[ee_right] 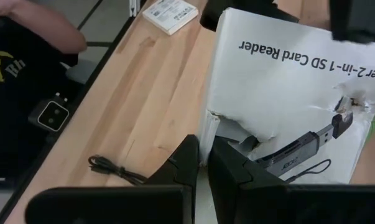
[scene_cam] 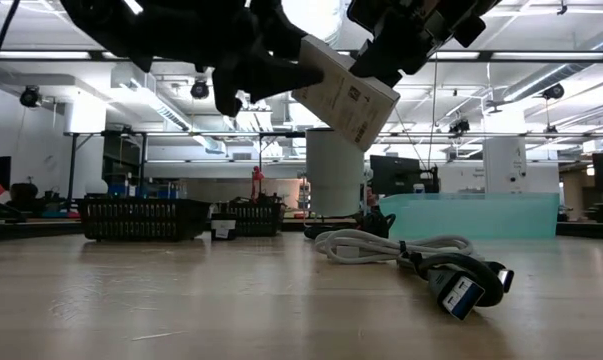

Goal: Pick and place items into bin
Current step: Put the right white box into the top black bin

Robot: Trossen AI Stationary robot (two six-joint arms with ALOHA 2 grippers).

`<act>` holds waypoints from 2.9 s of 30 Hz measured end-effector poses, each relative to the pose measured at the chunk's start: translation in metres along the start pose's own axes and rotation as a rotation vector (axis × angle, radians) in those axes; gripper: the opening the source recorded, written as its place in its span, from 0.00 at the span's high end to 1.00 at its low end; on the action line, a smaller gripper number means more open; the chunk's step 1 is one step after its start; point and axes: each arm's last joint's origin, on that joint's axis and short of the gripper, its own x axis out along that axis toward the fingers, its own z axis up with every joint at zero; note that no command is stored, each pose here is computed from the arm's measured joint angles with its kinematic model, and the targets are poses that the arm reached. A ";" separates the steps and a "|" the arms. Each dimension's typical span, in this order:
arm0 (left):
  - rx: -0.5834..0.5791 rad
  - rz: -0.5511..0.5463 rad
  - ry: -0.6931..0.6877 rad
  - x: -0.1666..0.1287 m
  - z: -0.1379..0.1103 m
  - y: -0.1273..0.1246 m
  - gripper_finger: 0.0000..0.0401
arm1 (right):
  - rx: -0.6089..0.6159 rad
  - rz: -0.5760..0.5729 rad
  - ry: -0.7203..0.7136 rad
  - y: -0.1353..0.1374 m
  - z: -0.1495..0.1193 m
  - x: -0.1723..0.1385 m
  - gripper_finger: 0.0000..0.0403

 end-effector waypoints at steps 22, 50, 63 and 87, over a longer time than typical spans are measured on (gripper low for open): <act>0.021 -0.091 0.053 -0.002 -0.003 -0.005 0.93 | -0.030 -0.013 -0.011 0.000 0.002 -0.001 0.91; -0.174 0.238 0.656 -0.078 -0.008 0.024 0.92 | -0.074 -0.355 -0.147 0.000 0.052 -0.024 0.51; -0.165 0.442 1.002 -0.045 -0.052 0.001 0.92 | -0.058 -0.349 -0.111 0.000 0.048 -0.024 0.51; -0.184 0.366 1.117 -0.001 -0.092 0.005 0.92 | -0.037 -0.346 -0.045 -0.001 0.041 -0.023 0.51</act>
